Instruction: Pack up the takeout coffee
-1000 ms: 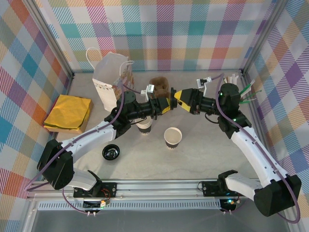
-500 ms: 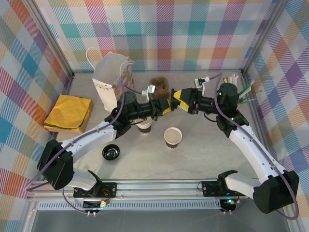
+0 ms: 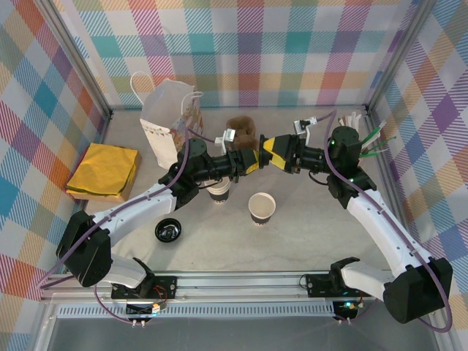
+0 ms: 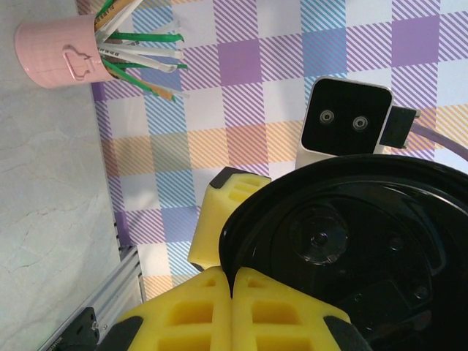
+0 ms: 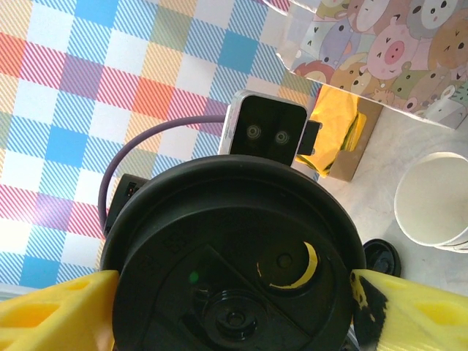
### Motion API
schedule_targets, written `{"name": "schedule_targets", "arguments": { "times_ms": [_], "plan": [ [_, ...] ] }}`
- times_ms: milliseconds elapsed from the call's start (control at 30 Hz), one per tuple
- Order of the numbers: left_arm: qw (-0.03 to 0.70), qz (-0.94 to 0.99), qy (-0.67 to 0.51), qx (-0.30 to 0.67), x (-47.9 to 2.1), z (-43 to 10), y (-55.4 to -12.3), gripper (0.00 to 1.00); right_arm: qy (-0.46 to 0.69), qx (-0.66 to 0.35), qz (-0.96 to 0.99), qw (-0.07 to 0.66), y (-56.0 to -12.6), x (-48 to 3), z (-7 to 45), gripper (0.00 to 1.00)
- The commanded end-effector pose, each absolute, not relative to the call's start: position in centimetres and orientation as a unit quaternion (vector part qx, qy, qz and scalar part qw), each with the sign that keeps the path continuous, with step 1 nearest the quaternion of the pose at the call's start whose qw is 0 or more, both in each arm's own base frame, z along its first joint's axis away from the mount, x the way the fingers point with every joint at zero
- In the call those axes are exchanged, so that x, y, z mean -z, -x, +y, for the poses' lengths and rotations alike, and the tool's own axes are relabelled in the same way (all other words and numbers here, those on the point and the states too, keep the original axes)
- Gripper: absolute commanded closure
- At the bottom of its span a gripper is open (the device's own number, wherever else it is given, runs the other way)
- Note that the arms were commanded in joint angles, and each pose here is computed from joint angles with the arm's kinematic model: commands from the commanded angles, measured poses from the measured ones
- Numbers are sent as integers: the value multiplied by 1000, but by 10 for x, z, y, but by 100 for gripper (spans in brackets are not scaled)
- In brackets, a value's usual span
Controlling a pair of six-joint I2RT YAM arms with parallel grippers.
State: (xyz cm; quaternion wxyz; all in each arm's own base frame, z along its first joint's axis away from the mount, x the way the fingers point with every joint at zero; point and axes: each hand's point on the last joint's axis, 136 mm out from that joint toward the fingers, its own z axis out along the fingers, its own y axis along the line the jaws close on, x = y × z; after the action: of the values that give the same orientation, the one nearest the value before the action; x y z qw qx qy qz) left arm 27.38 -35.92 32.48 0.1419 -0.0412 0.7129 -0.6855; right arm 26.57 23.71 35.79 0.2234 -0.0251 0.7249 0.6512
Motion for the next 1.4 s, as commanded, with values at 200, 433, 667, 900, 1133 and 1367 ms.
{"name": "schedule_targets", "arguments": {
  "times_ms": [200, 433, 667, 900, 1133, 1367],
  "plan": [
    [164, 699, 3, 696, -353, -361, -264, 80, 31, -645, 723, 244, -262, -364, 231, 26],
    [177, 720, 14, 671, -343, -346, -269, 45, 27, -622, 739, 258, -262, -359, 226, 26],
    [213, 761, 54, 610, -320, -307, -276, 10, 20, -532, 796, 288, -259, -340, 207, 25],
    [265, 815, 58, 511, -307, -268, -268, 0, 27, -458, 843, 280, -254, -320, 193, 26],
    [304, 844, 49, 439, -299, -235, -255, 0, 48, -385, 886, 255, -248, -301, 192, 25],
    [314, 860, 39, 401, -286, -219, -247, 0, 102, -278, 933, 203, -236, -271, 207, 24]
  ]
}}
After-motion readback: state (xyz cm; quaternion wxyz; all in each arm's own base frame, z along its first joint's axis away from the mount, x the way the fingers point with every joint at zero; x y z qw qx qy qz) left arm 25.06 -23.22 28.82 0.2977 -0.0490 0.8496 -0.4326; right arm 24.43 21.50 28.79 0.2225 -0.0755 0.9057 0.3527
